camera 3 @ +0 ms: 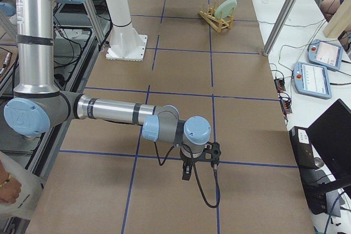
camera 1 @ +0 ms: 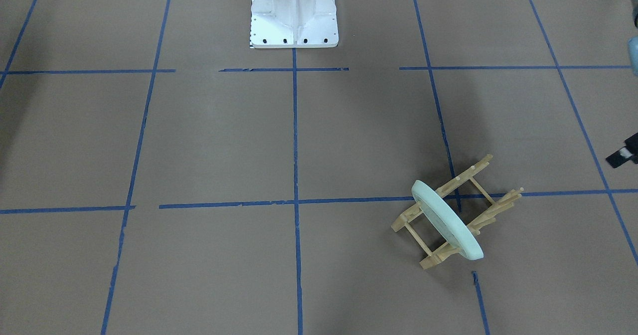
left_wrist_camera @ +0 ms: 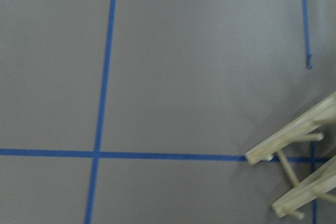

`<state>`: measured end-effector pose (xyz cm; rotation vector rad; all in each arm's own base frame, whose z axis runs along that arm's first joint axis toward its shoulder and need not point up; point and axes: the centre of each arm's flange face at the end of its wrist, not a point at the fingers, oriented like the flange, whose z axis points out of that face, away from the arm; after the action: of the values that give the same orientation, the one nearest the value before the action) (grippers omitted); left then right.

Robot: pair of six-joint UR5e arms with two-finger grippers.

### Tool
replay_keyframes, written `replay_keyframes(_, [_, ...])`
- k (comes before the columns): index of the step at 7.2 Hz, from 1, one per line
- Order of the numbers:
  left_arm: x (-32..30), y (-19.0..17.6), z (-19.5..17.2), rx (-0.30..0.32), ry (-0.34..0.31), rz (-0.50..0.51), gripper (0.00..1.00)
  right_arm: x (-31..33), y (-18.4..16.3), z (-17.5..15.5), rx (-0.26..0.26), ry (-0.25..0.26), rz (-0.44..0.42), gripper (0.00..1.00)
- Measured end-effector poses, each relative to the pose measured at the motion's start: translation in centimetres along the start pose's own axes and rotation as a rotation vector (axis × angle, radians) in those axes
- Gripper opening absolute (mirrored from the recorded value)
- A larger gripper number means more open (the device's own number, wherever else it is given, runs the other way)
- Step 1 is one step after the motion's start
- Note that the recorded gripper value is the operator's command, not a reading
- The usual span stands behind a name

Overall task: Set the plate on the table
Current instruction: 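Move the left gripper toward the pale green plate in the wooden rack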

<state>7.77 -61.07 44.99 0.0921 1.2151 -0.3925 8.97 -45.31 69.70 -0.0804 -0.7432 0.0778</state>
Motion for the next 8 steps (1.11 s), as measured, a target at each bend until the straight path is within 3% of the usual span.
replay_keyframes(1, [3.6, 0.2, 1.9, 0.035, 0.054, -0.052, 1.0, 0.0, 0.0, 0.0, 0.0, 0.0, 0.0, 1.0])
replay_keyframes(2, [6.2, 0.4, 3.2, 0.084, 0.121, -0.122, 0.92, 0.0, 0.0, 0.0, 0.0, 0.0, 0.0, 1.0])
replay_keyframes(5, [11.8, 1.8, 7.4, 0.162, 0.294, -0.307, 0.92, 0.0, 0.0, 0.0, 0.0, 0.0, 0.0, 1.0])
replay_keyframes(8, [16.9, 3.4, 11.4, 0.136, 0.334, -0.306, 0.91, 0.0, 0.0, 0.0, 0.001, 0.0, -0.001, 1.0])
